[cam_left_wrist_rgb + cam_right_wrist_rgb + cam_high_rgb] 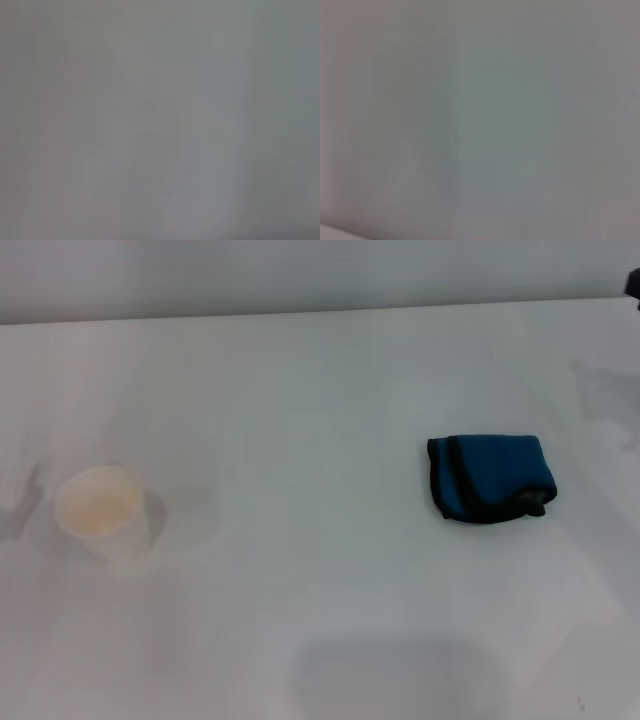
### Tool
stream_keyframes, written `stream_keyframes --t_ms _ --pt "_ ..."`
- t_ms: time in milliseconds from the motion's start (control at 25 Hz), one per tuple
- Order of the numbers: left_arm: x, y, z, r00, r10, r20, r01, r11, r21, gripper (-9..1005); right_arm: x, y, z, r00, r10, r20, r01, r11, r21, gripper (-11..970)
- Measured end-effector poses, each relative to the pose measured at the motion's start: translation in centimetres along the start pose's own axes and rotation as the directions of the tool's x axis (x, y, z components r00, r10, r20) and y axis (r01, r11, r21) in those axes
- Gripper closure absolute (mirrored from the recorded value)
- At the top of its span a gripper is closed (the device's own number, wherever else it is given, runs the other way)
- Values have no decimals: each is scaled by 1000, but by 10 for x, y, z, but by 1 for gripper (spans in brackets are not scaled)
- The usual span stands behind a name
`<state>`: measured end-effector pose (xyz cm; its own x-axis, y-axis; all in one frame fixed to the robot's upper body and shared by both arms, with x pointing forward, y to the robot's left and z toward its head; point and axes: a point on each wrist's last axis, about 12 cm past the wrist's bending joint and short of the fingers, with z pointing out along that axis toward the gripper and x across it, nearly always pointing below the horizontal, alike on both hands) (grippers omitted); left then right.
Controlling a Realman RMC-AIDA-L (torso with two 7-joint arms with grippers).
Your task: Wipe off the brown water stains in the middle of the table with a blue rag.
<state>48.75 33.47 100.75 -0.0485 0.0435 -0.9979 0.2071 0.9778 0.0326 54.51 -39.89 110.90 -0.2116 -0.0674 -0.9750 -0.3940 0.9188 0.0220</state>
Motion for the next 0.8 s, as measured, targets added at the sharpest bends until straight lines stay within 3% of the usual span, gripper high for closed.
stream_keyframes --t_ms 200,600,800 --pt "-2 -2 5 1000 2 6 -2 1000 8 116 18 -2 -16 996 -10 84 8 1000 21 949" --pt "-4 -3 14 1000 8 -3 -8 1000 15 115 44 4 -23 987 -22 160 8 996 88 901" --pt "-4 -2 15 1000 9 -11 -9 1000 12 115 53 11 -25 978 -53 200 30 993 117 732"
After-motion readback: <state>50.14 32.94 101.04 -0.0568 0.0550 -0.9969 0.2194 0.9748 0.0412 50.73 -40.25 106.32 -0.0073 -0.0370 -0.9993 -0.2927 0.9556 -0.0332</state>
